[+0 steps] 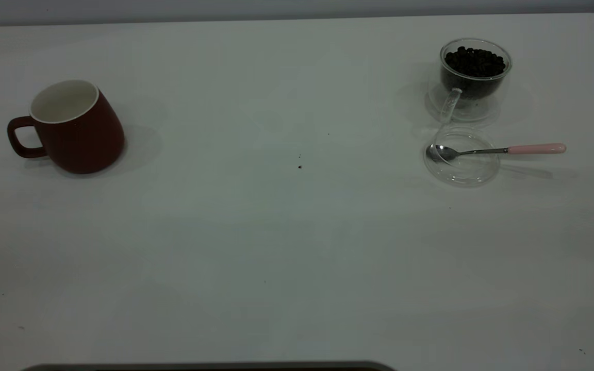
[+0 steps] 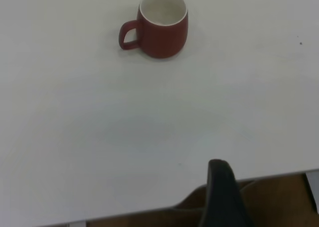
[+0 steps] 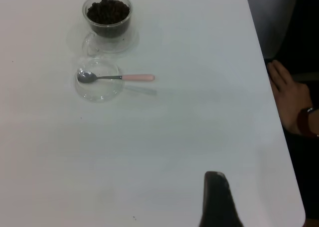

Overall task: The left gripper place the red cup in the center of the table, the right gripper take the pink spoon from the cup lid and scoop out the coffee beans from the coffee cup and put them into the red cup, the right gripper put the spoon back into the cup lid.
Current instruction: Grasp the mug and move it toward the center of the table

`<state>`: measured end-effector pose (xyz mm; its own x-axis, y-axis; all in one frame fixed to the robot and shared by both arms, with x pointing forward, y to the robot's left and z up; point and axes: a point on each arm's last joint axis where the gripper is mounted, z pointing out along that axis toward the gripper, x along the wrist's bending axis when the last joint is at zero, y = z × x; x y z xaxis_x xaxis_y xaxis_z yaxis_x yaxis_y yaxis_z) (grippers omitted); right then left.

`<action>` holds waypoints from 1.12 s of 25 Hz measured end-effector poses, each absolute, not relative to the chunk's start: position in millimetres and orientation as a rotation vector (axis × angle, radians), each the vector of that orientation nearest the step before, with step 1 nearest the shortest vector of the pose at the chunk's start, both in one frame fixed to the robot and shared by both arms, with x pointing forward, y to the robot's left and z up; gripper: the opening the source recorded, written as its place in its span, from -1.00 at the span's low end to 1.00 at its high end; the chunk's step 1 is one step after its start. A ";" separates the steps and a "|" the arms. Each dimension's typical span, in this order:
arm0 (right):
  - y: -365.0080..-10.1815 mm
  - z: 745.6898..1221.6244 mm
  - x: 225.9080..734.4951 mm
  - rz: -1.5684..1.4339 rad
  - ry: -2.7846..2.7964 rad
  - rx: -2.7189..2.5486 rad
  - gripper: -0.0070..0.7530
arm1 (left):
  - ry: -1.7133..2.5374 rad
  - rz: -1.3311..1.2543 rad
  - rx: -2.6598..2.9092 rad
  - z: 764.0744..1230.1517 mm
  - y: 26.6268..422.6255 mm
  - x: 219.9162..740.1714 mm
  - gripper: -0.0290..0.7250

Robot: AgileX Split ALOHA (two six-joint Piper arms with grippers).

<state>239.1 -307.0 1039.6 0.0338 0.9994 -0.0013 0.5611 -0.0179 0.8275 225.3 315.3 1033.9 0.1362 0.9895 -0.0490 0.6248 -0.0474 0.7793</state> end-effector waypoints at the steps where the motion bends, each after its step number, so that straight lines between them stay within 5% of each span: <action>1: -307.0 1039.6 239.1 0.847 1.601 1.655 0.38 | 1.559 0.711 1.745 1036.5 315.7 226.5 0.44; 15: -307.0 1039.6 239.1 0.847 1.601 1.655 0.38 | 1.636 1.122 1.969 1139.9 300.9 370.7 0.44; 28: -307.0 1039.6 239.1 0.847 1.601 1.655 0.38 | 1.397 1.441 2.492 1087.0 271.1 523.0 0.44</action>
